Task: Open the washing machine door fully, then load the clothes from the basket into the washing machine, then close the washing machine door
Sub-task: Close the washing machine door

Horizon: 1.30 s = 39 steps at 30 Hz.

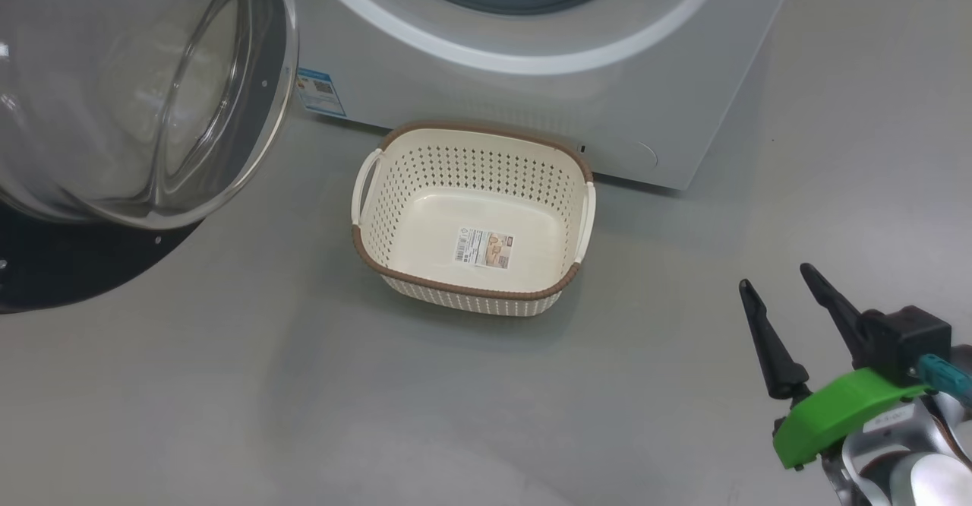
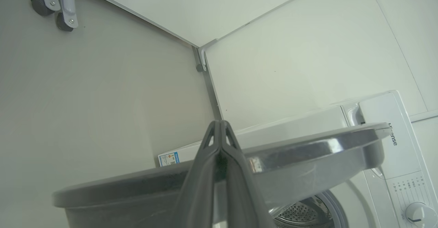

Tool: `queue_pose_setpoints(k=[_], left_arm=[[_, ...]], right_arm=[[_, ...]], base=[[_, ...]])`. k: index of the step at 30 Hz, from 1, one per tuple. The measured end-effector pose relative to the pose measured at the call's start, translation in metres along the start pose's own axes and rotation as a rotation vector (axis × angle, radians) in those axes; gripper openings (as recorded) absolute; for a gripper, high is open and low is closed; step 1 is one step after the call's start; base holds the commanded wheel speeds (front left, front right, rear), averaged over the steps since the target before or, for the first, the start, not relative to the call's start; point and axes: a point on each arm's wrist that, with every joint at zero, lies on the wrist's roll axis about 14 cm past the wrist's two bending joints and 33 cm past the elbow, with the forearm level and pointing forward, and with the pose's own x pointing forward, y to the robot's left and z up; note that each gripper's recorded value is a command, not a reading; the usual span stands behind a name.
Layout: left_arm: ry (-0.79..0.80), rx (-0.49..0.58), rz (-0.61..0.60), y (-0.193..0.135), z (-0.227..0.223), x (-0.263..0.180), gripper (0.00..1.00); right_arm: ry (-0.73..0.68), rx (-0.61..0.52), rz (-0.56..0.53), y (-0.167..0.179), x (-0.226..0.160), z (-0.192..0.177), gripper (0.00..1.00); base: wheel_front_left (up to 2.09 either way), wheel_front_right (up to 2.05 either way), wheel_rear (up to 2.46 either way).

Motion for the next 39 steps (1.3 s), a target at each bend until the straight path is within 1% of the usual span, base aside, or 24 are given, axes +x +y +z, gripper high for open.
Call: queue_pose_setpoints(k=[9, 18, 21, 28, 37, 39], left_arm=[[0.078, -0.072, -0.05, -0.011, -0.018, -0.002, 0.0], [0.175, -0.104, -0.102, -0.02, -0.044, -0.01, 0.0], [0.197, -0.137, -0.133, -0.026, -0.05, -0.015, 0.0], [0.288, -0.138, -0.205, -0.041, -0.077, -0.031, 0.0], [0.4, -0.213, -0.31, -0.065, -0.116, -0.052, 0.0], [0.426, -0.217, -0.335, -0.072, -0.124, -0.056, 0.0]], right_arm=[[0.003, 0.008, 0.006, 0.002, 0.001, -0.001, 1.0], [0.002, 0.017, 0.009, 0.003, 0.001, -0.001, 1.0], [0.001, 0.027, 0.011, 0.003, 0.001, -0.001, 1.0], [-0.015, 0.046, 0.006, 0.002, 0.001, -0.001, 1.0], [-0.035, 0.073, -0.014, -0.004, -0.006, 0.001, 1.0], [-0.045, 0.084, -0.02, -0.006, -0.007, 0.002, 1.0]], base=[[0.0, 0.0, 0.0], [0.0, 0.0, 0.0], [0.0, 0.0, 0.0], [0.0, 0.0, 0.0], [0.0, 0.0, 0.0], [0.0, 0.0, 0.0]])
